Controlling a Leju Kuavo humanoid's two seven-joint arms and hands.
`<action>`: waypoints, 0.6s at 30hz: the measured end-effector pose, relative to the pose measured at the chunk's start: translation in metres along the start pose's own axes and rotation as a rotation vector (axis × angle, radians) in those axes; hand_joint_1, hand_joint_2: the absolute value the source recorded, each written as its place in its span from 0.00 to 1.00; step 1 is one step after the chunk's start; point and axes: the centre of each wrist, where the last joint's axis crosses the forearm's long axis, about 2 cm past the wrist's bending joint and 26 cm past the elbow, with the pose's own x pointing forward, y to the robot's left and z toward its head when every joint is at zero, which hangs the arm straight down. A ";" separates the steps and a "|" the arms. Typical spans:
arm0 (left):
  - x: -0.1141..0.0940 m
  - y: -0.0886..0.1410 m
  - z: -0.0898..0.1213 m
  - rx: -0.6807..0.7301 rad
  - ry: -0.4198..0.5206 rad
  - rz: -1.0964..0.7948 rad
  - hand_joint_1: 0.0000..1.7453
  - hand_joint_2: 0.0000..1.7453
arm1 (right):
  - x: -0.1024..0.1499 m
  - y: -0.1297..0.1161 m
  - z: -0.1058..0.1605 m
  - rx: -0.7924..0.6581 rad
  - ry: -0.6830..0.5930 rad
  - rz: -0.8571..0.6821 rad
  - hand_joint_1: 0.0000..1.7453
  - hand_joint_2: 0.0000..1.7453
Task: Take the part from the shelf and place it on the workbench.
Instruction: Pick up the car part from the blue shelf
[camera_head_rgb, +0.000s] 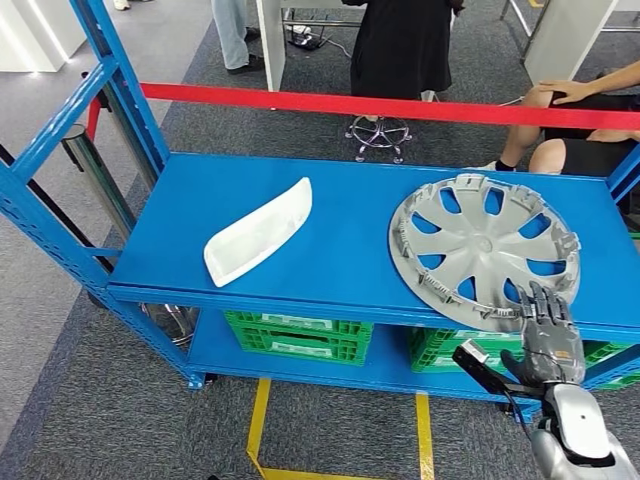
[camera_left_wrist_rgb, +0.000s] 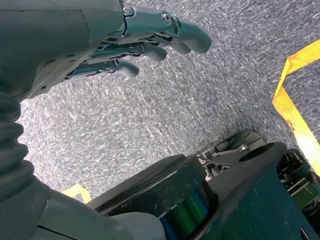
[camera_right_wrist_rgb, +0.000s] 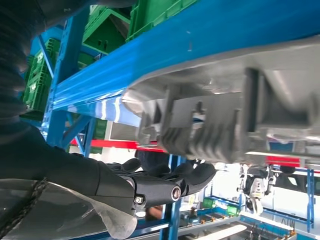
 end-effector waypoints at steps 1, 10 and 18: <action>0.000 0.000 0.000 0.000 0.000 -0.001 0.00 1.00 | 0.001 0.000 -0.002 0.002 -0.002 -0.001 0.00 1.00; 0.000 0.000 0.000 -0.003 -0.003 -0.010 0.00 1.00 | 0.005 0.004 -0.018 0.029 -0.009 -0.021 0.00 1.00; 0.001 0.000 0.000 -0.004 -0.003 -0.009 0.00 1.00 | 0.009 0.006 -0.028 0.045 -0.009 -0.044 1.00 1.00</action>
